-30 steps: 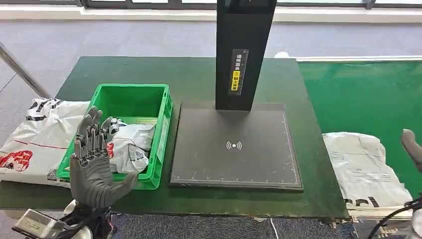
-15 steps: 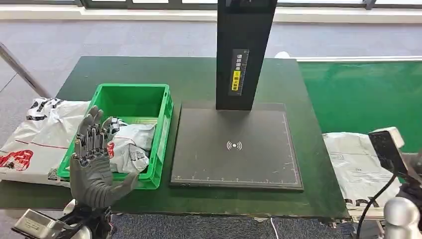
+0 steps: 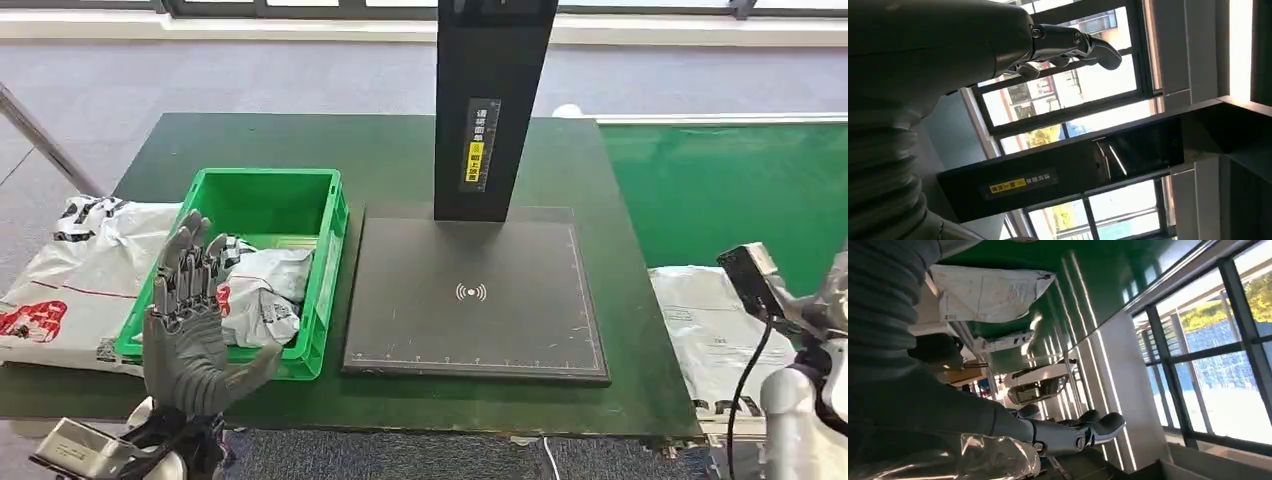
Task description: Moved the parcel from conveyor to table for the left to box.
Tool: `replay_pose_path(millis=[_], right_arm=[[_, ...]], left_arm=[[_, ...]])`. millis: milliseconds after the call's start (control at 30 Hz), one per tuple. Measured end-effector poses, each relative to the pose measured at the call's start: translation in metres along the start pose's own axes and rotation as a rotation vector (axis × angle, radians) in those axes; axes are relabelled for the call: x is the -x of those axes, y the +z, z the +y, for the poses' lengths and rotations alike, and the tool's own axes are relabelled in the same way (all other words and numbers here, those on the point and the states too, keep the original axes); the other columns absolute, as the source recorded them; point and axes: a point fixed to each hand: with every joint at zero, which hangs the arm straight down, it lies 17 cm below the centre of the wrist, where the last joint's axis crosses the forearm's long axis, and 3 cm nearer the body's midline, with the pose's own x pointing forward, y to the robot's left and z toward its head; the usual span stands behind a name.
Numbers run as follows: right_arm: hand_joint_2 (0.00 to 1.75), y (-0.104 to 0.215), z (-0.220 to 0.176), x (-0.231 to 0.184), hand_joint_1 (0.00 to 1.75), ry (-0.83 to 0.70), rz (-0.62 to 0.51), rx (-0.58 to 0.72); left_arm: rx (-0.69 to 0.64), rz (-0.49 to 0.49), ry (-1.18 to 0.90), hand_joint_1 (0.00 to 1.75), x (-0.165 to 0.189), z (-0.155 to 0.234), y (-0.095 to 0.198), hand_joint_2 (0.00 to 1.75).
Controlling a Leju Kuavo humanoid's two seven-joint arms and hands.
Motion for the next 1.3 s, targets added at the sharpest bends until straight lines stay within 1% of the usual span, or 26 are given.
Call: replay_pose_path(millis=[133, 467, 667, 900, 1200, 1300], right_arm=[[1.75, -0.001, 0.014, 0.006, 0.00, 0.003, 0.012, -0.036], [1.75, -0.001, 0.032, 0.014, 0.00, 0.005, 0.036, -0.083], [1.75, -0.001, 0.069, 0.037, 0.00, 0.002, 0.101, -0.150], [1.75, 0.028, 0.119, 0.070, 0.00, 0.005, 0.186, -0.294], [1.75, 0.078, 0.166, 0.106, 0.00, 0.007, 0.330, -0.483], [1.75, 0.092, 0.176, 0.111, 0.00, 0.012, 0.350, -0.521]], left_arm=[[-0.002, -0.002, -0.002, 0.00, 0.000, 0.000, -0.001, 1.75], [-0.002, -0.001, -0.002, 0.00, 0.001, 0.001, -0.001, 1.75], [-0.010, 0.001, -0.008, 0.00, 0.003, 0.003, -0.004, 1.75], [-0.010, 0.002, -0.014, 0.00, 0.004, 0.003, -0.005, 1.75], [0.010, 0.009, -0.008, 0.00, 0.008, -0.004, -0.004, 1.75], [0.017, 0.006, -0.005, 0.00, 0.009, -0.006, -0.005, 1.75]])
